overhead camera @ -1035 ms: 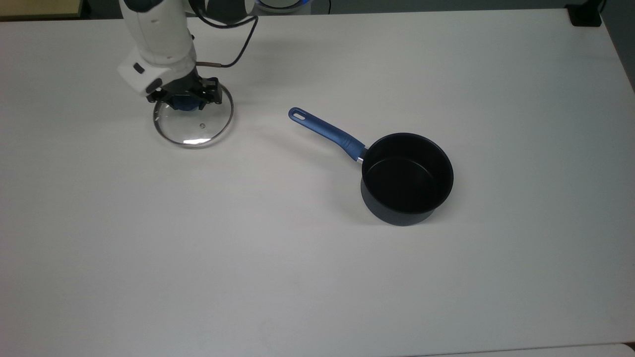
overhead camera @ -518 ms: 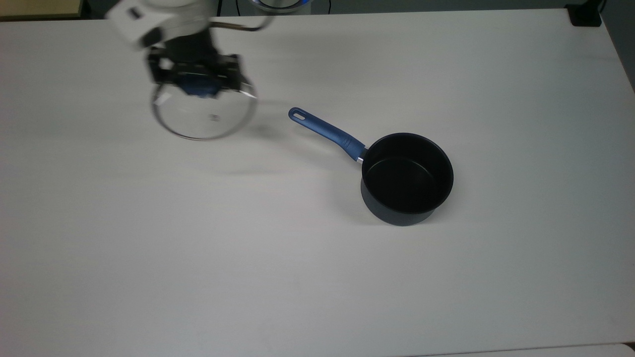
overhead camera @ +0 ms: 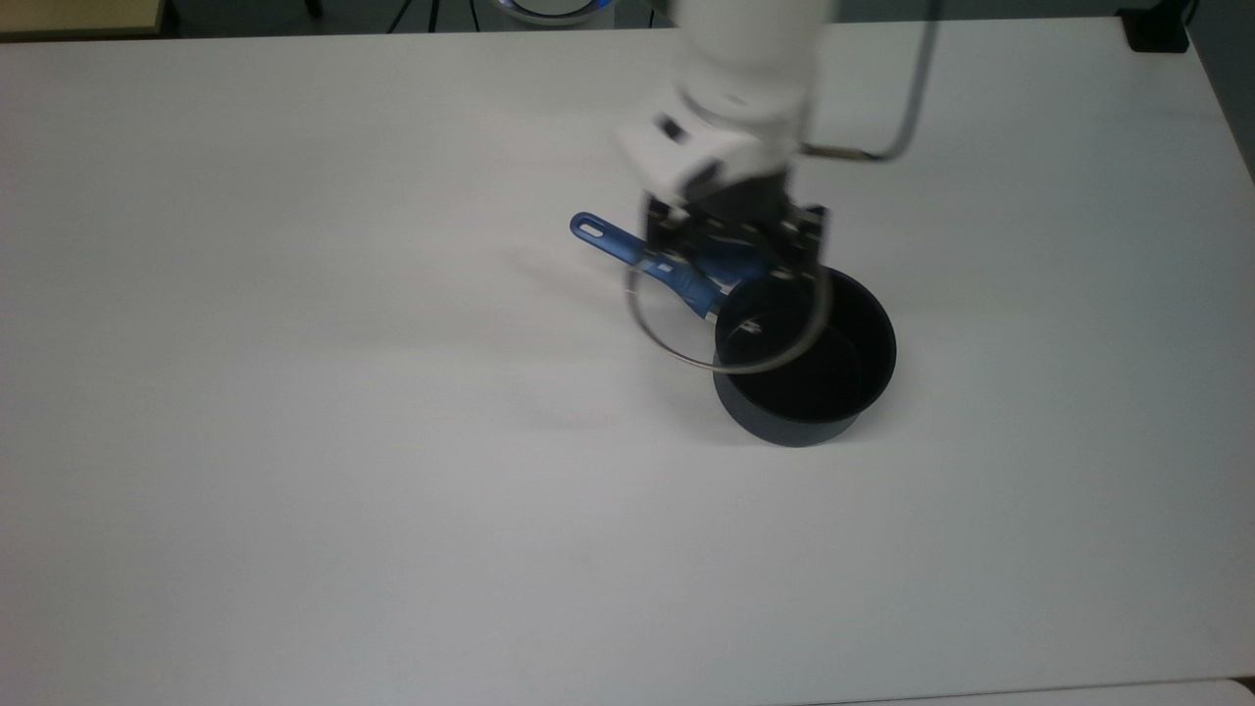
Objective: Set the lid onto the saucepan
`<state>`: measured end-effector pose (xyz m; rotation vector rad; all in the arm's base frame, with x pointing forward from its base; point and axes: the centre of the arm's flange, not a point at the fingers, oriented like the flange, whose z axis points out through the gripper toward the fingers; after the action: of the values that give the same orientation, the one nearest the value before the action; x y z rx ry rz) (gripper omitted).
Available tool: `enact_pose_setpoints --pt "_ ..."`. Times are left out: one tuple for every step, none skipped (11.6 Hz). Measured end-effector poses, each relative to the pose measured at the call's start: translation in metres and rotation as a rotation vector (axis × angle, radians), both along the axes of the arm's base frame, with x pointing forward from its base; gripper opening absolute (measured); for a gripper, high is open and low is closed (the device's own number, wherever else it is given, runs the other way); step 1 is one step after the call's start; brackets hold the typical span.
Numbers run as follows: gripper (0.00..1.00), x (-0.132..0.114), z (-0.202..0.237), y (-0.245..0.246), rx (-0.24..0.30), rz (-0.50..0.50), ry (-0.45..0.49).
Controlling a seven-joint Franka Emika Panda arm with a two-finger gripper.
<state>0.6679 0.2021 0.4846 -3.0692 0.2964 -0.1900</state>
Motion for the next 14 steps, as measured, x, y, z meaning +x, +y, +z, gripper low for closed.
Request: enact_pose_setpoints --pt "0.44 0.004 -0.017 0.027 -0.003 -0.002 0.011" --pt "0.44 0.007 -0.036 0.049 -0.006 0.005 0.021" --pt "0.44 0.007 -0.056 0.066 -0.006 -0.002 0.036" --pt "0.44 0.008 -0.074 0.075 -0.005 -0.017 0.049" --pt "0.44 0.010 -0.084 0.079 -0.003 -0.025 0.053" --pt "0.44 0.011 -0.087 0.081 -0.002 -0.025 0.053" --pt "0.44 0.011 -0.088 0.083 -0.002 -0.022 0.054" --pt "0.47 0.010 -0.089 0.085 -0.002 -0.020 0.054" --pt "0.47 0.010 -0.089 0.086 -0.003 -0.019 0.054" --pt "0.59 0.009 -0.089 0.087 -0.003 -0.016 0.055" --pt "0.77 0.009 -0.089 0.088 -0.003 -0.015 0.054" --pt "0.93 0.009 -0.085 0.087 -0.001 -0.016 0.048" --pt "1.00 0.010 -0.074 0.085 0.004 -0.020 0.033" --pt "1.00 0.010 -0.052 0.075 0.009 -0.033 0.006"
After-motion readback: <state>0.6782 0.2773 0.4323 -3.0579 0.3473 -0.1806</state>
